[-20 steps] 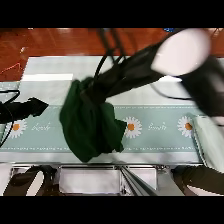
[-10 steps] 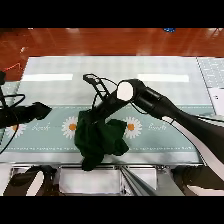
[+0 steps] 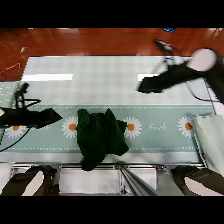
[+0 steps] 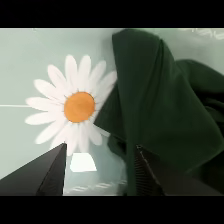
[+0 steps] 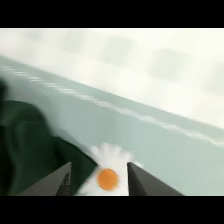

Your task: Fold the shirts.

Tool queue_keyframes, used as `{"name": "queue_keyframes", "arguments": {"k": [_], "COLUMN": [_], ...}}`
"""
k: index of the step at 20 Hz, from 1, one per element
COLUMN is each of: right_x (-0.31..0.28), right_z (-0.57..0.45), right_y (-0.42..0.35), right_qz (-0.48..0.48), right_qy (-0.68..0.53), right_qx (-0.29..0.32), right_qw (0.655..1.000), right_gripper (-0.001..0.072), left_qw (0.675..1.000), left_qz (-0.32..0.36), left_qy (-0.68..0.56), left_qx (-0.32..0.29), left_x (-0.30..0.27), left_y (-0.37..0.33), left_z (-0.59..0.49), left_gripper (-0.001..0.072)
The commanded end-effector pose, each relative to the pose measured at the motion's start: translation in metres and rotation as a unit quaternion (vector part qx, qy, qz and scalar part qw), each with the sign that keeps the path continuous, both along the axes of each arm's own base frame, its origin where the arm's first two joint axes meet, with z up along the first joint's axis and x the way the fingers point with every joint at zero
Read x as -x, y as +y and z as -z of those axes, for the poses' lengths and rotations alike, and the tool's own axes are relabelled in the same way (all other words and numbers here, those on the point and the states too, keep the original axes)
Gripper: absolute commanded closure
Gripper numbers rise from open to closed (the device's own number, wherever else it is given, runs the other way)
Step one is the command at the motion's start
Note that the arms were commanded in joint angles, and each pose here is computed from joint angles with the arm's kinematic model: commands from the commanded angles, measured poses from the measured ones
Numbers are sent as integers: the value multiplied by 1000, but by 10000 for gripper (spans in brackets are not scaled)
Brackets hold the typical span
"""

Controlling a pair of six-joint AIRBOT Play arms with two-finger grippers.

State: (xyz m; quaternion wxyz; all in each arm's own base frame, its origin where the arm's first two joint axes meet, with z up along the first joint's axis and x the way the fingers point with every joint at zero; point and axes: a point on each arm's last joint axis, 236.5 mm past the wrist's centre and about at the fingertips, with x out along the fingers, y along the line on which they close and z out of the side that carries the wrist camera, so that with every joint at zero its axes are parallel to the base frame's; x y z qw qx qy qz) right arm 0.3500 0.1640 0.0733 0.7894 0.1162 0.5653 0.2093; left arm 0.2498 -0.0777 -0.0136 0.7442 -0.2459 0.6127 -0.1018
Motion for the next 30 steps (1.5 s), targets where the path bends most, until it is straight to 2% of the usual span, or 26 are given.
{"name": "queue_keyframes", "arguments": {"k": [1,2,4,6,9,10,11,17,21,25,30], "right_x": [56,76,113,142,170,179,187,219,221,223,193], "right_z": [39,51,70,80,89,92,95,125,133,157,170], "right_y": [-83,-89,-93,-85,-60,-48,-36,-14,28,66,96], "right_qz": [93,103,115,119,119,117,112,117,76,29,-4], "right_qy": [49,61,75,87,113,135,153,220,214,224,208], "right_qx": [32,33,30,17,-40,-67,-95,-142,-161,-136,-117], "right_qw": [994,992,990,989,986,982,977,958,960,965,971], "right_gripper": [302,302,302,302,302,302,302,303,303,303,303], "left_qw": [989,984,977,971,965,964,966,971,972,972,972], "left_qz": [20,26,36,50,73,78,90,109,106,107,105], "left_qy": [67,77,98,140,172,172,158,109,106,107,109], "left_qx": [127,159,186,189,186,185,185,181,179,180,180], "left_x": [-8,-13,-15,-3,8,6,2,-23,-24,-24,-24], "left_y": [-48,-61,-77,-89,-102,-105,-107,-108,-107,-108,-108], "left_z": [25,33,53,75,92,93,90,74,75,74,75], "left_gripper": [199,199,199,199,203,333,698,689,689,689,689]}}
